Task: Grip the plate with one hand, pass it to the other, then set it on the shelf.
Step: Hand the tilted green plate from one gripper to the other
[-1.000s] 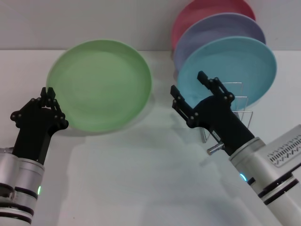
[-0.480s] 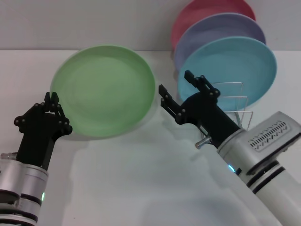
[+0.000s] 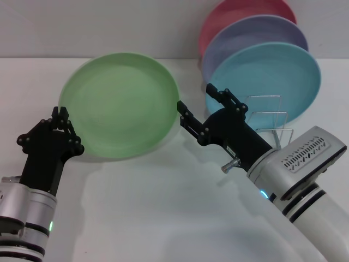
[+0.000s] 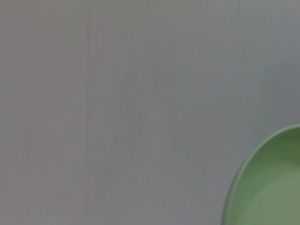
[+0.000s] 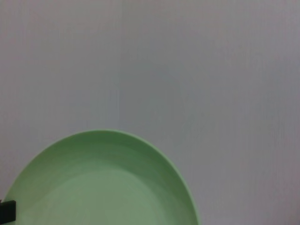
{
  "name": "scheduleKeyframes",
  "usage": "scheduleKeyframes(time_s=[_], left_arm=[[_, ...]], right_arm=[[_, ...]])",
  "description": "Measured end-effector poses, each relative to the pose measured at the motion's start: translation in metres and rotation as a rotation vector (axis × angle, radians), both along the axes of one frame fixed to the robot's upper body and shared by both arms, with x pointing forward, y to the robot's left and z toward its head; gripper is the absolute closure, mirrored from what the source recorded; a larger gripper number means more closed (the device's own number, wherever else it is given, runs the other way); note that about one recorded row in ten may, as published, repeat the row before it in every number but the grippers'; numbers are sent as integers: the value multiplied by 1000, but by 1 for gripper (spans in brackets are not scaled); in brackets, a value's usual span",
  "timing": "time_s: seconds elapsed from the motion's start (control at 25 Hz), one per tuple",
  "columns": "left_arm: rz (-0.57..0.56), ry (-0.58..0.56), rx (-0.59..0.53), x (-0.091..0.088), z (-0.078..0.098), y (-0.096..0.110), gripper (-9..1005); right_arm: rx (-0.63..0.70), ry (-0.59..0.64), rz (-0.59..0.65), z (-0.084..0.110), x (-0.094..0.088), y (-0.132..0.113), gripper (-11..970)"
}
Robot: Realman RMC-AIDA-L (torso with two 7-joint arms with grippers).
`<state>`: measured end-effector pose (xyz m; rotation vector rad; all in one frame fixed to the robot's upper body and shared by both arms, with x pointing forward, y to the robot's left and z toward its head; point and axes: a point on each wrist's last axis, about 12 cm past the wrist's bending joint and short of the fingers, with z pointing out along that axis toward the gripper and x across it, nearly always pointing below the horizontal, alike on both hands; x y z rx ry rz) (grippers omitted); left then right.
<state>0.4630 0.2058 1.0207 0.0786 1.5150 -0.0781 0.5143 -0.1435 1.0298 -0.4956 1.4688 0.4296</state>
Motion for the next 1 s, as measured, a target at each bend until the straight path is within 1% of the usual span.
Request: scheduleKeyframes(time_s=[0.64,0.84,1.0], left_arm=[[-14,1,-3,-1,0,-3,963],[-16,-2,9,-3,0,-4,963],[-24,-14,29,-5,1,-7,962]], right_arm=[[0,-1,0,0,0,0,232],[-10,5,3,0,2,0,232],[-17,19,-5,0,7,2,232]])
